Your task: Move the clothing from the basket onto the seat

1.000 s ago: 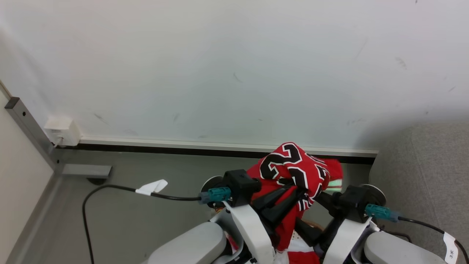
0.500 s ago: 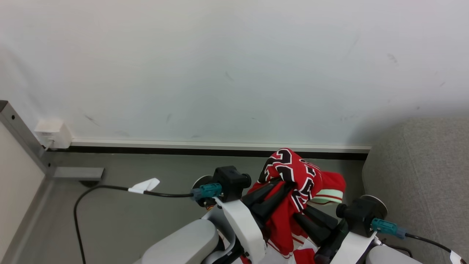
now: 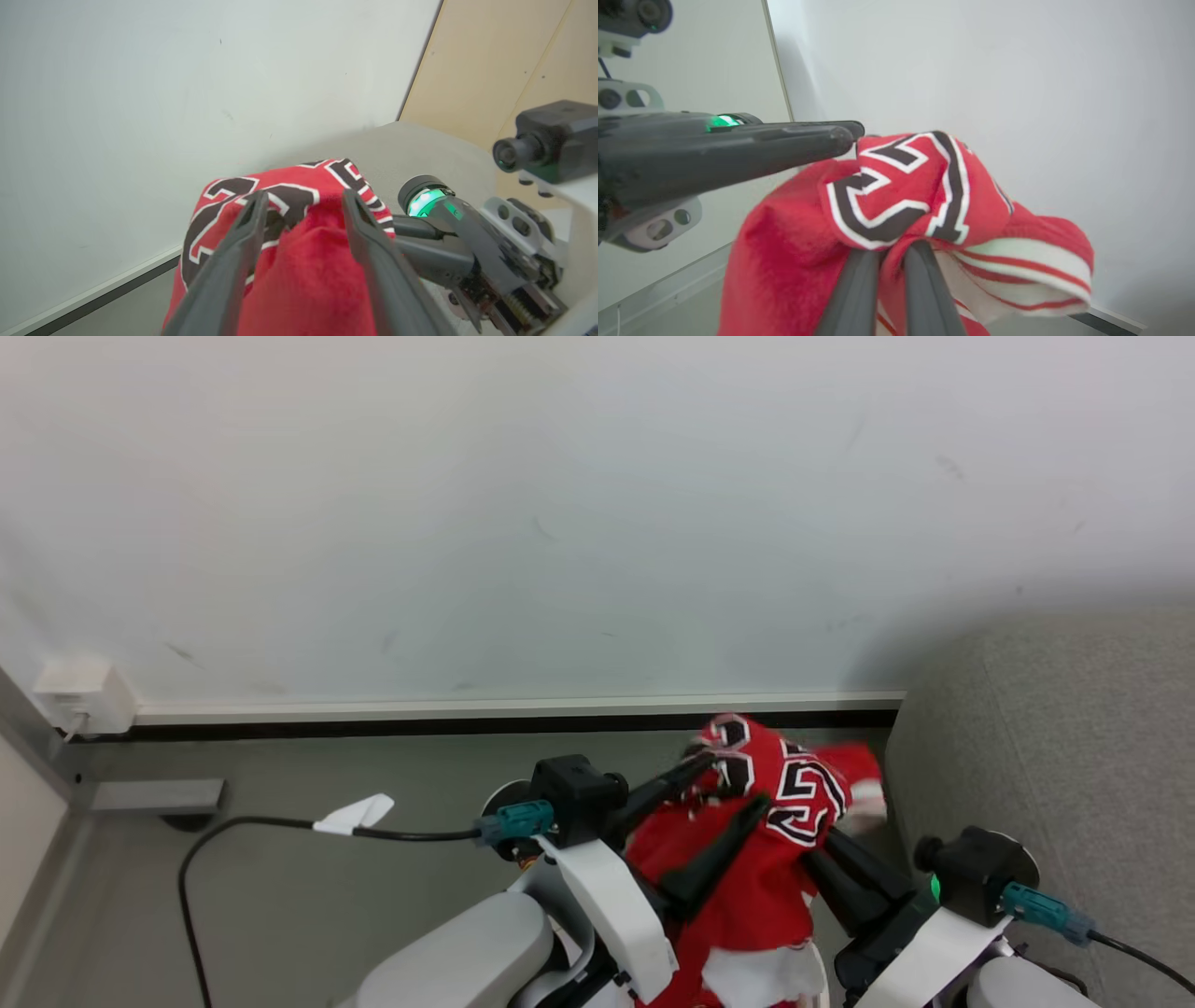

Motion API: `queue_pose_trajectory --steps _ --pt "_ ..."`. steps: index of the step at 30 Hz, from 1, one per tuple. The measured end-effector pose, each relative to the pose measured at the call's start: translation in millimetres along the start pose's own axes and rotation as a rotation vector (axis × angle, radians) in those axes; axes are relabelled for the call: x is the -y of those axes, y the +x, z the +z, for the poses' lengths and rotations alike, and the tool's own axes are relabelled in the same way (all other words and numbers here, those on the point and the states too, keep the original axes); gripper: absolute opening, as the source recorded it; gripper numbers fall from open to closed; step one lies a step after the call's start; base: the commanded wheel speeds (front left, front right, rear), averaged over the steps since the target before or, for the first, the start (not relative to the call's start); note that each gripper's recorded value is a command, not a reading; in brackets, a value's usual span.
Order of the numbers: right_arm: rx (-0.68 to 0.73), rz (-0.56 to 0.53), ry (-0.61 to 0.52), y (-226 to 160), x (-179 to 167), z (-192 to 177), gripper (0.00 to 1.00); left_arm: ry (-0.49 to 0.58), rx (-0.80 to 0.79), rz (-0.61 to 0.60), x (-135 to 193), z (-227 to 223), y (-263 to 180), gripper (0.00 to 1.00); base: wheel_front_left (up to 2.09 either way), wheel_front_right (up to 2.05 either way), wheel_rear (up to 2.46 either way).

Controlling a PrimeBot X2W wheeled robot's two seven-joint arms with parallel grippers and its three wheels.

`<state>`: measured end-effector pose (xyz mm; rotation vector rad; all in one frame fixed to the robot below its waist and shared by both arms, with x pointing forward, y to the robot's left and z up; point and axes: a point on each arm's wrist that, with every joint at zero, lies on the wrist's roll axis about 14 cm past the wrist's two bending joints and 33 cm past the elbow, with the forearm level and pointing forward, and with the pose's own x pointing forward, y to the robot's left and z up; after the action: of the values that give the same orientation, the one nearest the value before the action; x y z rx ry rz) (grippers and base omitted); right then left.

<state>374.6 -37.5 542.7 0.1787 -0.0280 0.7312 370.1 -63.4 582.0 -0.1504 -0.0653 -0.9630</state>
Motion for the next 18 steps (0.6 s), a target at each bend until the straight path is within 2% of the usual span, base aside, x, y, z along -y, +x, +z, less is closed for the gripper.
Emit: queue_pose_trajectory --steps 9,18 --pt "0.065 -0.156 -0.02 -25 34 13 0.0 -0.011 0.033 -0.037 9 2 12 1.0 0.0 0.0 0.0" --pt "0.128 -0.362 -0.073 -79 74 31 0.0 0.013 0.027 -0.153 35 -11 34 1.0 0.0 0.0 0.0"
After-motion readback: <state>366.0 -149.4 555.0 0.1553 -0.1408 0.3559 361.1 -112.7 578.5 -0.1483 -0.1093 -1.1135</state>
